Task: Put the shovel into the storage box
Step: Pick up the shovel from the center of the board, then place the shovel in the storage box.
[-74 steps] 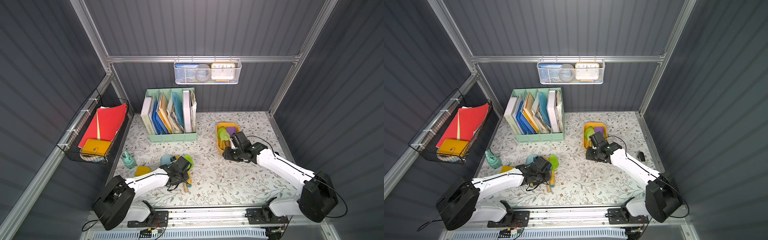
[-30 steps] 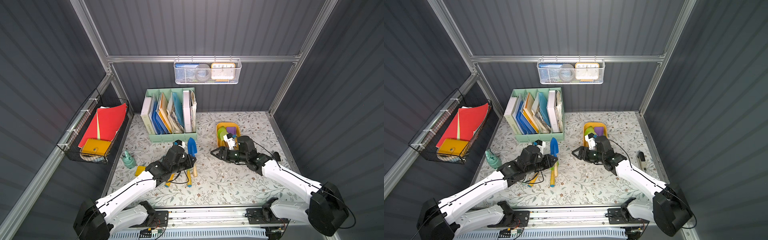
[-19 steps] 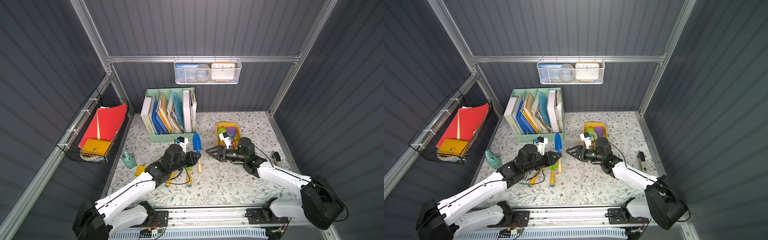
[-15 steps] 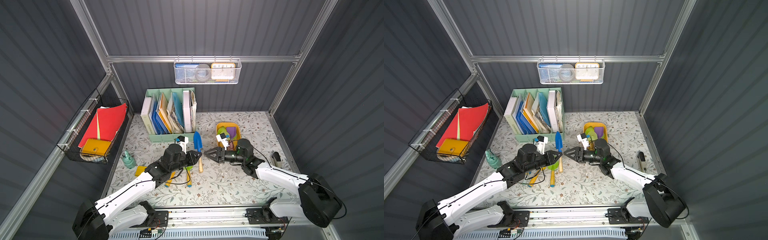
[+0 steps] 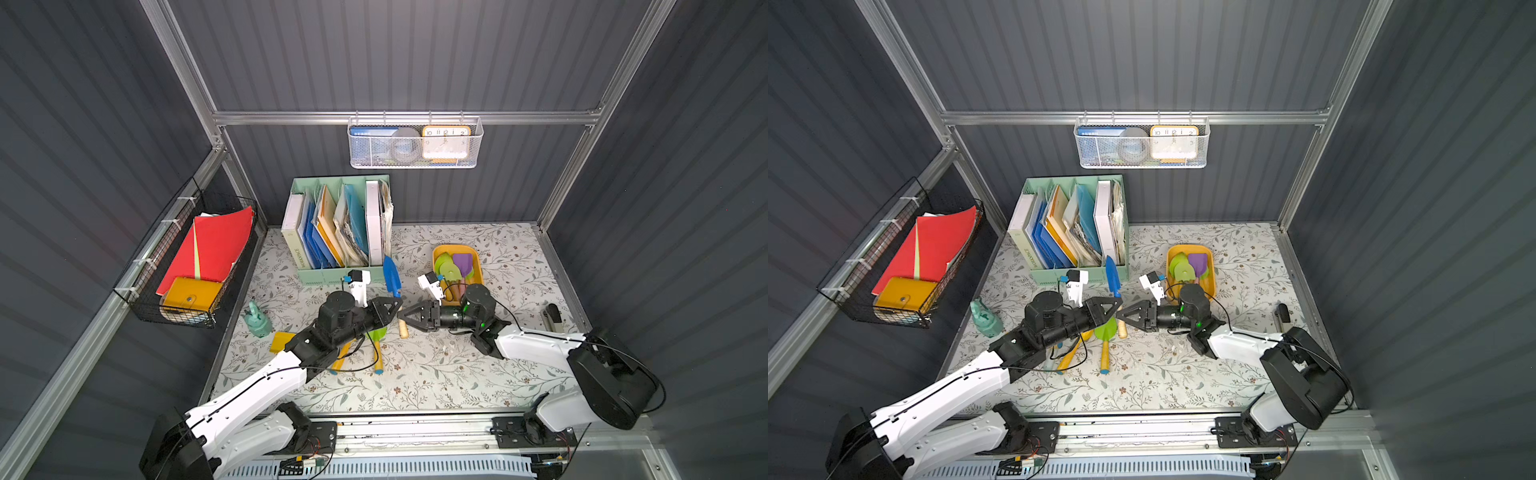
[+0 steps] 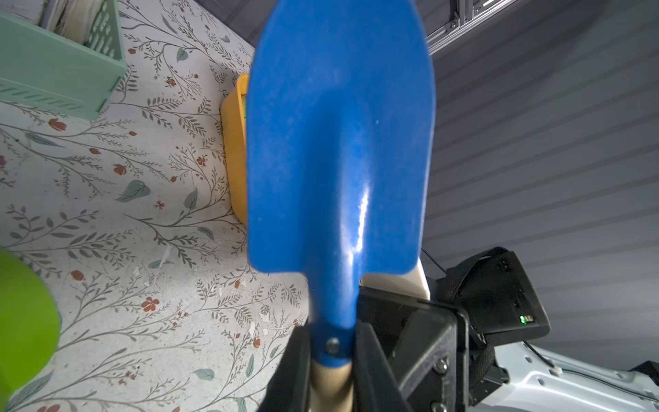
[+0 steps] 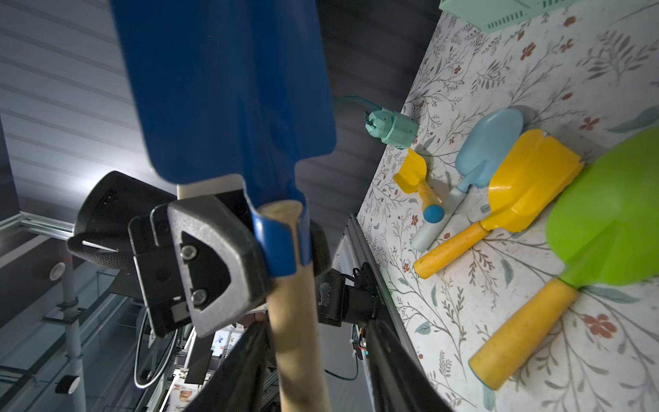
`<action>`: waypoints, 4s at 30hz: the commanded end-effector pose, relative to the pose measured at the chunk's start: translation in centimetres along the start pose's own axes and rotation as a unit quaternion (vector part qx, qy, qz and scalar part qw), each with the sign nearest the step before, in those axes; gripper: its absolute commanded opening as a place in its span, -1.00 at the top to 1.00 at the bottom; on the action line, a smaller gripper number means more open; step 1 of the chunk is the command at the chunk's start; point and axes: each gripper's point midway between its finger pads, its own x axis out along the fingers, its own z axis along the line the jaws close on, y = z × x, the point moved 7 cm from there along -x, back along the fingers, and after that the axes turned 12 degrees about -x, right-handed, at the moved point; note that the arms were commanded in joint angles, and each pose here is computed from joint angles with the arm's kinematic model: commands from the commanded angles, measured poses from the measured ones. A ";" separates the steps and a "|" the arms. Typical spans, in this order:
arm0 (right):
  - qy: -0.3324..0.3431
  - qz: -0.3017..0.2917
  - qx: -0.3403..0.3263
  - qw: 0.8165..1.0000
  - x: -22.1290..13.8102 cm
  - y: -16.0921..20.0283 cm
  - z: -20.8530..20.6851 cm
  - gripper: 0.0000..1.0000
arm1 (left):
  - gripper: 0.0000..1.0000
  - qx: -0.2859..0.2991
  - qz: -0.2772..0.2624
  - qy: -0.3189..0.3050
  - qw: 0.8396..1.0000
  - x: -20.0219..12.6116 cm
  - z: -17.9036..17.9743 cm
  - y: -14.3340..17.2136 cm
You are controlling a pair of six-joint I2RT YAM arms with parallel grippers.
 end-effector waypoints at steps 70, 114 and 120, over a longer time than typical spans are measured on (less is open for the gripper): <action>0.721 0.146 -0.026 0.677 -15.5 -11.1 -12.7 0.80 | -0.43 -0.035 -0.005 -0.214 0.976 0.1 8.1 0.7; 0.702 0.128 -0.008 0.700 -14.5 -11.3 -12.8 0.29 | -0.38 -0.051 0.006 -0.255 0.966 0.6 9.4 1.0; 0.678 0.105 -0.017 0.727 -13.8 -11.1 -10.4 0.26 | -0.38 -0.052 0.001 -0.271 0.961 0.5 9.5 0.8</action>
